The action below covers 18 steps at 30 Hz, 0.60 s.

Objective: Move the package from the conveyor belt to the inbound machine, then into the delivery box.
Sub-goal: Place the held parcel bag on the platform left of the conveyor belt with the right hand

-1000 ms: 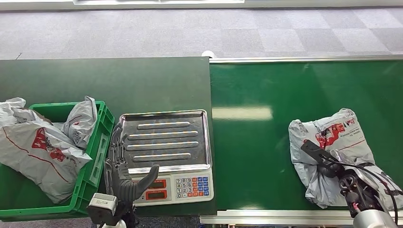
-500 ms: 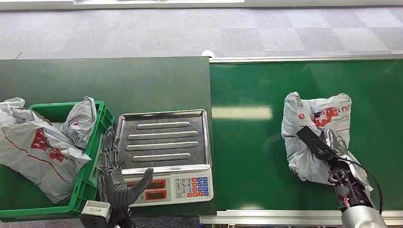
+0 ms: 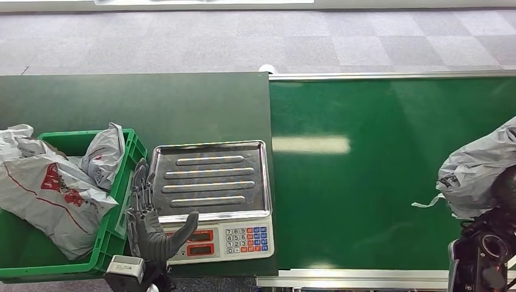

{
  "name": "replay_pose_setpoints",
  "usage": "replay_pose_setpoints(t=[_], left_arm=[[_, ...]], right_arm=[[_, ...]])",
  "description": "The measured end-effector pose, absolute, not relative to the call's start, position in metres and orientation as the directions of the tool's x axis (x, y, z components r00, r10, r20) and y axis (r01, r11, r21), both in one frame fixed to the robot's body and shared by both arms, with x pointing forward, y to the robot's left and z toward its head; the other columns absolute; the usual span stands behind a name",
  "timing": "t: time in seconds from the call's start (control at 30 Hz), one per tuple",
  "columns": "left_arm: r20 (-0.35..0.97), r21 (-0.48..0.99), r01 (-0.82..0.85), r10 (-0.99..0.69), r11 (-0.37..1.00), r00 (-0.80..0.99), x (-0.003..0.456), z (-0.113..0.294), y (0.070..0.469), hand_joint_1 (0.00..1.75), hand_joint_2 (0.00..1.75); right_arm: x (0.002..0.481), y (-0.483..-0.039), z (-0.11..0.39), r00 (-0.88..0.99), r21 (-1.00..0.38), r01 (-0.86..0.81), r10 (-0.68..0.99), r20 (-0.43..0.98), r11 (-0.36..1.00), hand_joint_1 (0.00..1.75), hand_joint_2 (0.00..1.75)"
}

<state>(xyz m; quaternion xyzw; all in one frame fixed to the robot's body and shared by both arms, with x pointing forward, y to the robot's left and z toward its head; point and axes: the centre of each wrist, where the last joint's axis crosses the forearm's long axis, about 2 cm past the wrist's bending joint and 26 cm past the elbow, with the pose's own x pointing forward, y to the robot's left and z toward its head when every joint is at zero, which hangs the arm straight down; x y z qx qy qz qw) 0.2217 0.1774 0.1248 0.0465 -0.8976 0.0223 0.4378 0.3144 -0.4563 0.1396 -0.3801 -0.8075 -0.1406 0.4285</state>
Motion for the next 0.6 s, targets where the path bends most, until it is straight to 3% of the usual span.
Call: replay_pose_setpoints(t=[0.13,0.33,0.6], left_arm=[[0.785,0.000,-0.096,-0.060,0.995,-0.616,0.222,0.125,0.176,0.00,1.75],[0.782,-0.003,-0.085,-0.050,0.996,-0.621,0.224,0.126,0.175,0.00,1.75],[0.763,-0.027,-0.063,-0.020,0.998,-0.647,0.242,0.135,0.174,0.00,1.75]], right_arm=[[0.306,-0.452,0.146,-0.393,-0.045,0.753,0.504,0.769,0.656,1.75,1.75],[0.306,-0.439,0.154,-0.411,-0.100,0.714,0.530,0.741,0.693,1.75,1.75],[0.349,-0.376,0.185,-0.451,-0.380,0.602,0.692,0.563,0.702,1.75,1.75]])
